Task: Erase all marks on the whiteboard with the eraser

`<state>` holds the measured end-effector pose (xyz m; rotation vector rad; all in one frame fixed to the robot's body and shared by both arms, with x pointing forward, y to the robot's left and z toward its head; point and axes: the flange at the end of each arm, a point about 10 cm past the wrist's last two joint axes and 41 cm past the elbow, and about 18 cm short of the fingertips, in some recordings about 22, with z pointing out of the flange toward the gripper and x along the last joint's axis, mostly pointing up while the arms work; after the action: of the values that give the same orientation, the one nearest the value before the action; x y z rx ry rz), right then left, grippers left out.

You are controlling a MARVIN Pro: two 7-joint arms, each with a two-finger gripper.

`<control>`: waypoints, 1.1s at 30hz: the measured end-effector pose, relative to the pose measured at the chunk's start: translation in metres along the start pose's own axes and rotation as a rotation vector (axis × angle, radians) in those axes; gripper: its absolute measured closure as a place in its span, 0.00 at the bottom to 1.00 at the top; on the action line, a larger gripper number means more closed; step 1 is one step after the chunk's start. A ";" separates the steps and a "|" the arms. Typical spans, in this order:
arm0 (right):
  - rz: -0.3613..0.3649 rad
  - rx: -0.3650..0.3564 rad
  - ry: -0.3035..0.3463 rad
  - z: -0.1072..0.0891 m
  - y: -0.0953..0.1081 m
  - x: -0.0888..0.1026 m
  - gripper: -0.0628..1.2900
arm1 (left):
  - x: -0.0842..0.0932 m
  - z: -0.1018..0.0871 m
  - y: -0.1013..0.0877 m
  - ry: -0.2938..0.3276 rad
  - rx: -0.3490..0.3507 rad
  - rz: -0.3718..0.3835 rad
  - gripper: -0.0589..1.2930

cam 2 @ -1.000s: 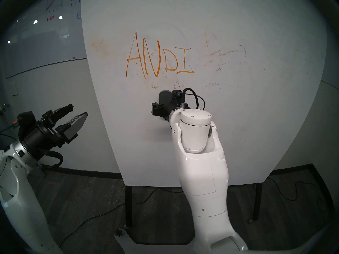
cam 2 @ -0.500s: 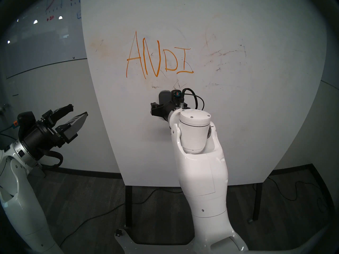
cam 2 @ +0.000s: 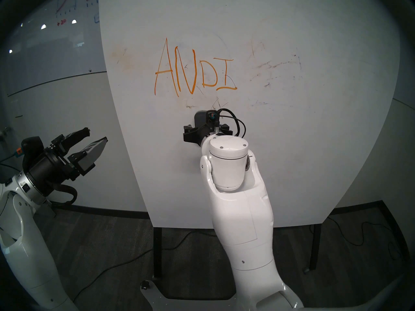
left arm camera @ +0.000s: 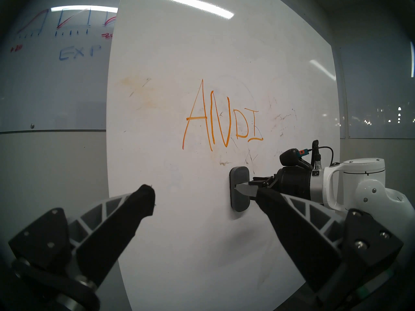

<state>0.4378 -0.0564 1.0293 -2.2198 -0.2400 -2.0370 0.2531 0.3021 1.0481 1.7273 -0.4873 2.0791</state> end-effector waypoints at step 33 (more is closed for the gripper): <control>0.044 -0.099 -0.034 0.008 -0.017 -0.019 0.05 | 0.000 0.000 0.000 -0.001 0.000 0.001 0.04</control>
<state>0.4402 -0.0386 1.0093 -2.2972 -0.0942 -2.0317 0.2533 0.3022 1.0484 1.7292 -0.4882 2.0787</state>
